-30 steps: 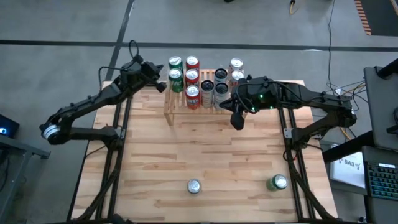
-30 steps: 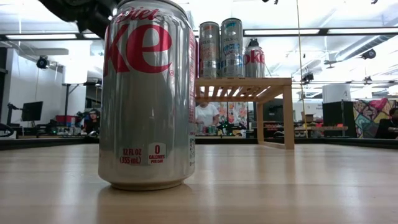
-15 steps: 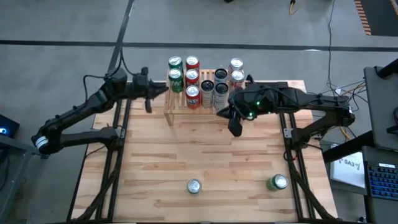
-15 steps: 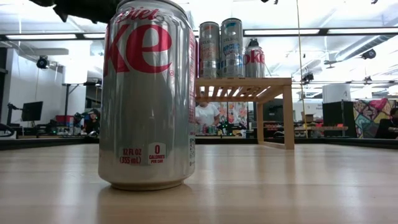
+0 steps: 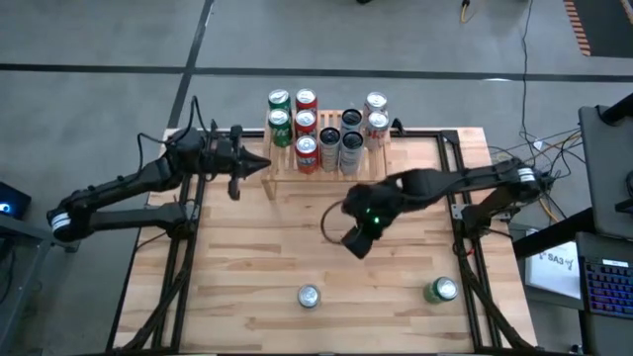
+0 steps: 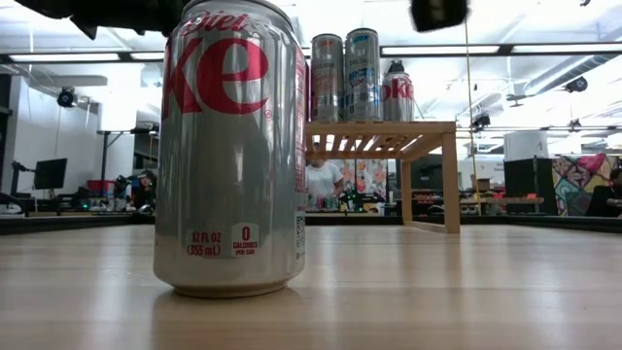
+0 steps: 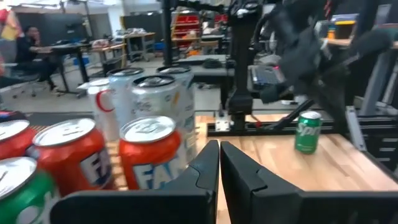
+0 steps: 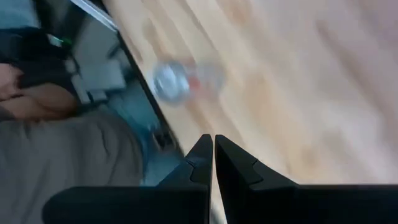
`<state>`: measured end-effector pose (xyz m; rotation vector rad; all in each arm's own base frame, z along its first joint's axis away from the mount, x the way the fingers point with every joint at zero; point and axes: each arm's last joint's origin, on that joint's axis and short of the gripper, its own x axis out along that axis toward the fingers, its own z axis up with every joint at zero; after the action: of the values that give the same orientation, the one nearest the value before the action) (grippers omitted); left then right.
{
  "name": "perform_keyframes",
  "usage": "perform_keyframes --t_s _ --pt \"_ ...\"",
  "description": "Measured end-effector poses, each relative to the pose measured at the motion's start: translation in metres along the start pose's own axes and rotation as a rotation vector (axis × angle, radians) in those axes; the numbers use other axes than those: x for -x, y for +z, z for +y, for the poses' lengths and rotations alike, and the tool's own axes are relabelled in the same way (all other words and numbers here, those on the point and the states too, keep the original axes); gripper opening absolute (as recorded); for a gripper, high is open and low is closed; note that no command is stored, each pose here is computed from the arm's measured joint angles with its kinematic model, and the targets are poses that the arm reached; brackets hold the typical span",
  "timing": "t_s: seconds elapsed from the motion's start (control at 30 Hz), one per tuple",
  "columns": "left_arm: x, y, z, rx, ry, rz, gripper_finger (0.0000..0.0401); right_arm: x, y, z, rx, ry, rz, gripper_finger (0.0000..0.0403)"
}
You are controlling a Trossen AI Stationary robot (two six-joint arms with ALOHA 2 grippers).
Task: Place canned beverage on shelf
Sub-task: Put the green soda can aligned with other green soda can on the shelf
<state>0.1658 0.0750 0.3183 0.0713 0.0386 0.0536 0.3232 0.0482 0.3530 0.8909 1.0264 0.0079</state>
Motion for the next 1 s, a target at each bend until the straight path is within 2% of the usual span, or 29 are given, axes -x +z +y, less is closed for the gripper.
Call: perform_keyframes --t_s 0.13,0.27,0.37,0.43,0.83,1.0 --pt "-0.002 0.004 -0.006 -0.007 -0.036 -0.014 0.0 -0.013 -0.022 -0.002 -0.196 -0.092 0.189 0.0009" --pt "-0.002 0.009 -0.01 -0.014 -0.055 -0.029 0.0 -0.008 -0.055 -0.007 -0.418 -0.327 0.334 0.0009" --pt "-0.002 0.01 -0.011 -0.015 -0.062 -0.032 0.0 0.001 -0.078 -0.008 -0.491 -0.479 0.386 0.0009" --pt "-0.002 0.011 -0.011 -0.015 -0.063 -0.034 0.0 0.008 -0.089 -0.007 -0.524 -0.541 0.405 0.0009" --pt "-0.002 0.013 -0.011 -0.013 -0.062 -0.053 0.0 0.032 -0.135 0.01 -0.583 -0.596 0.245 0.0009" --pt "-0.002 0.015 -0.011 -0.021 -0.06 -0.071 0.0 0.03 -0.156 0.016 -0.584 -0.613 0.219 0.0009"
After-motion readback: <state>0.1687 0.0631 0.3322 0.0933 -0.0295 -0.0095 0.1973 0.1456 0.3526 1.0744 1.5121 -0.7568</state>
